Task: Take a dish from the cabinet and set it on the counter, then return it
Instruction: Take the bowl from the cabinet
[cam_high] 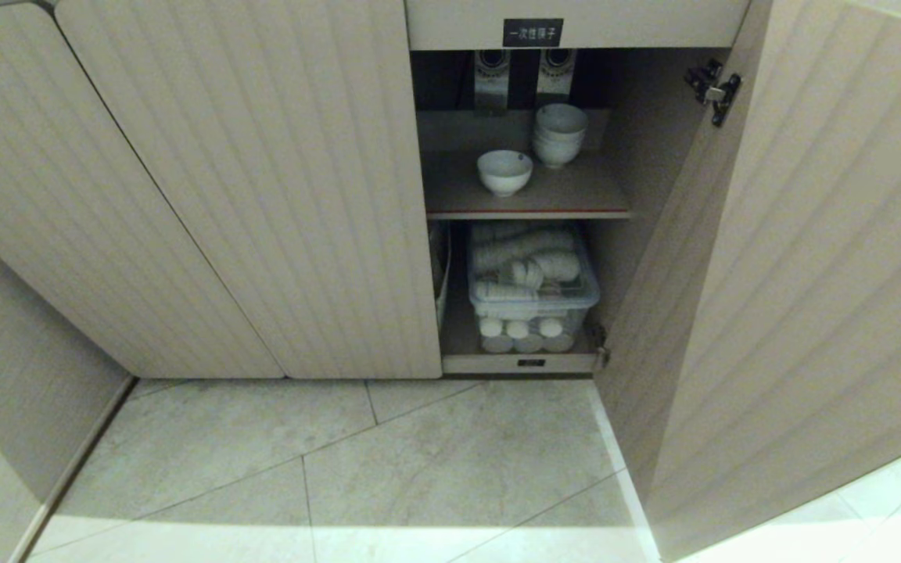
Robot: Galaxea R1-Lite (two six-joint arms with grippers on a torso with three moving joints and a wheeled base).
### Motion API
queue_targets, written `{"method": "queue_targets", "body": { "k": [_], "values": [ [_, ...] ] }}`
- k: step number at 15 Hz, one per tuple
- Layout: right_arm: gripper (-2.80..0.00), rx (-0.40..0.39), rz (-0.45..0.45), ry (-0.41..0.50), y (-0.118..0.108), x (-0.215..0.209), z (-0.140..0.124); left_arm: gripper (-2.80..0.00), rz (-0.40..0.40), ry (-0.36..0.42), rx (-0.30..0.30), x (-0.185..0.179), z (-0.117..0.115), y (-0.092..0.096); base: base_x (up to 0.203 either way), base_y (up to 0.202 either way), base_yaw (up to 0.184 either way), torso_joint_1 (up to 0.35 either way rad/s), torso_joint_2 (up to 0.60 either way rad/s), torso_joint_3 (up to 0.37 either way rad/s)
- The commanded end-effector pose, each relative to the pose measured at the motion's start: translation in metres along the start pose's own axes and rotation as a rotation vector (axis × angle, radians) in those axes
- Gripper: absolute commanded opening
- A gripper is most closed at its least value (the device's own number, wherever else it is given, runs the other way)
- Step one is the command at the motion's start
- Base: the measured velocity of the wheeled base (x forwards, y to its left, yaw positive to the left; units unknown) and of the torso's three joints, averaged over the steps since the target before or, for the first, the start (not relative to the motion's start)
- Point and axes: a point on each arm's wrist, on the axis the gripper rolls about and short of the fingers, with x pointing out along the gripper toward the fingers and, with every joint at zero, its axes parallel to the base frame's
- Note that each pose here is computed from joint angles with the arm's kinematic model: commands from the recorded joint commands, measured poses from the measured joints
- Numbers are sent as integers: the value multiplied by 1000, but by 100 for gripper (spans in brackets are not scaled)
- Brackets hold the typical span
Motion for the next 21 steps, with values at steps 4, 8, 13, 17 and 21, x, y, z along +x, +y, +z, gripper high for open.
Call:
{"method": "queue_targets", "body": {
  "k": [4, 8, 13, 17, 21],
  "values": [
    [-280, 0, 0, 0, 0, 0, 0, -280, 0, -1, 0, 0, 0, 0, 0, 0, 0, 0, 0, 0],
    [-280, 0, -1, 1, 0, 0, 0, -280, 0, -1, 0, 0, 0, 0, 0, 0, 0, 0, 0, 0],
    [-280, 0, -1, 1, 0, 0, 0, -280, 0, -1, 0, 0, 0, 0, 0, 0, 0, 0, 0, 0],
    [-280, 0, -1, 1, 0, 0, 0, -280, 0, -1, -2, 0, 0, 0, 0, 54, 0, 0, 2, 4],
    [-280, 0, -1, 1, 0, 0, 0, -280, 0, -1, -2, 0, 0, 0, 0, 192, 0, 2, 4, 3]
  ]
}}
